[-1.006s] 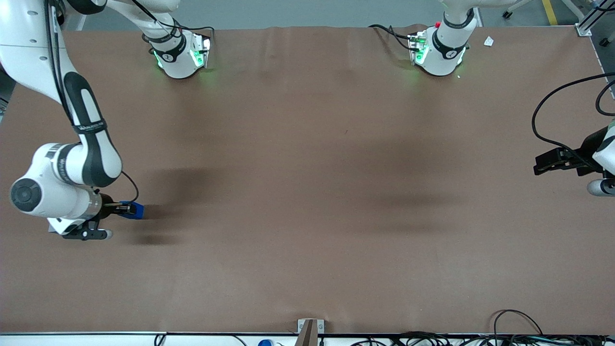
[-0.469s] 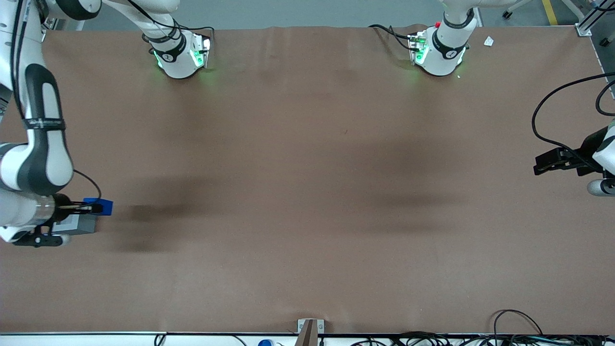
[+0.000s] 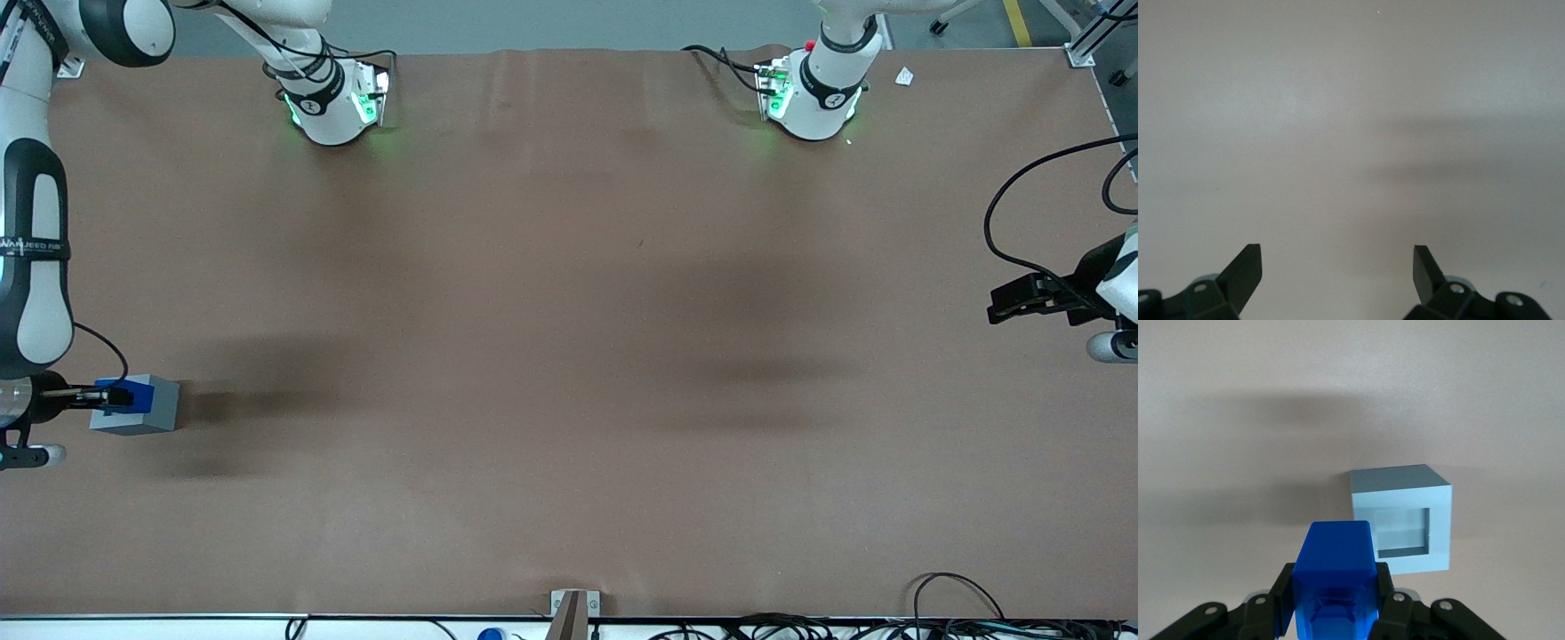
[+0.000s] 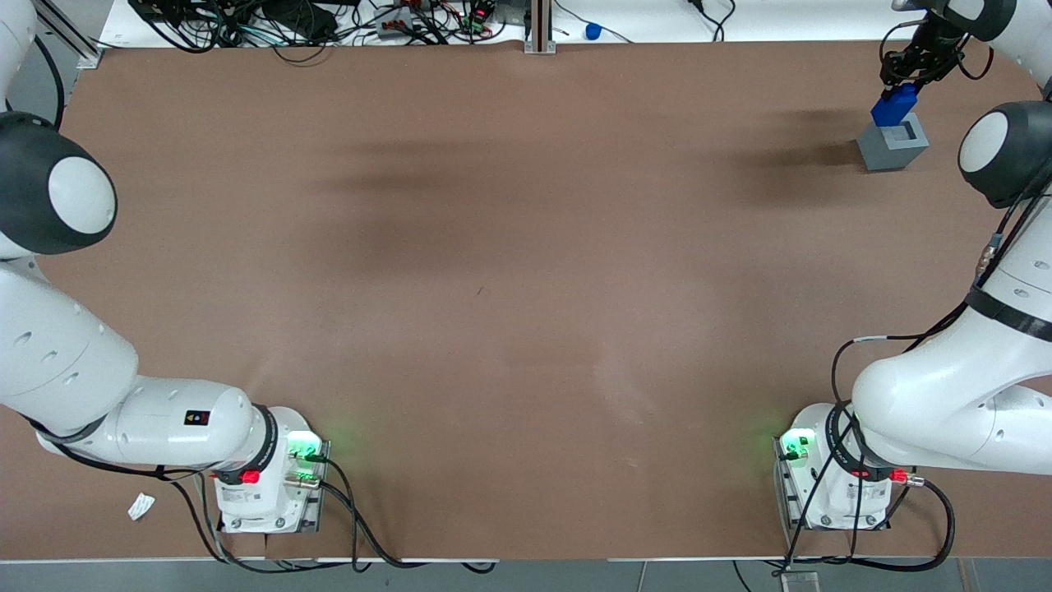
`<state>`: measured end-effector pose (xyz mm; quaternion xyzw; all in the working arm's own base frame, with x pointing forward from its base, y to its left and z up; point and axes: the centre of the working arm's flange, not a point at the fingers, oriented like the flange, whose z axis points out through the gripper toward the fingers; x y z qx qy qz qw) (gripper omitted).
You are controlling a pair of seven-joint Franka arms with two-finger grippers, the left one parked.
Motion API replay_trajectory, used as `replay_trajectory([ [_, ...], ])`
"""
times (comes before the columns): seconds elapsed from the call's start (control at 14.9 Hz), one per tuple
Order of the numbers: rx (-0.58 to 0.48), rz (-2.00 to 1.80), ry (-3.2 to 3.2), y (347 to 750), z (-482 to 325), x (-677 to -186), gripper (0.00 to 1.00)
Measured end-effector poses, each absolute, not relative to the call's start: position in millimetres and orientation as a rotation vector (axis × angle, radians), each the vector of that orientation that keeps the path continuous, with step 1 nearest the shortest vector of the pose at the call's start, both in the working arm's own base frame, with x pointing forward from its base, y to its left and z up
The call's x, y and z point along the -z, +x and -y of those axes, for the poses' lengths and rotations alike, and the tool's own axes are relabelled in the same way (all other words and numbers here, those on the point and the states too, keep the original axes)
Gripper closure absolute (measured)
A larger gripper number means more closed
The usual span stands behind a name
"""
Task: Insert blue part into gray base with right arm
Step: 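Lift the blue block and carry it over the gray base's opening, then lower the blue block into the gray base's square opening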
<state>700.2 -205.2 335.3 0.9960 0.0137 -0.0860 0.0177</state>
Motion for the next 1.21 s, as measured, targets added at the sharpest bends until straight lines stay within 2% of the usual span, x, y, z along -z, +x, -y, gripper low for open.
replay_trajectory([
  [0.47,0.275,-0.063,3.098,691,247,-316,0.49],
  [1.21,0.269,-0.067,3.100,690,259,-306,0.49],
])
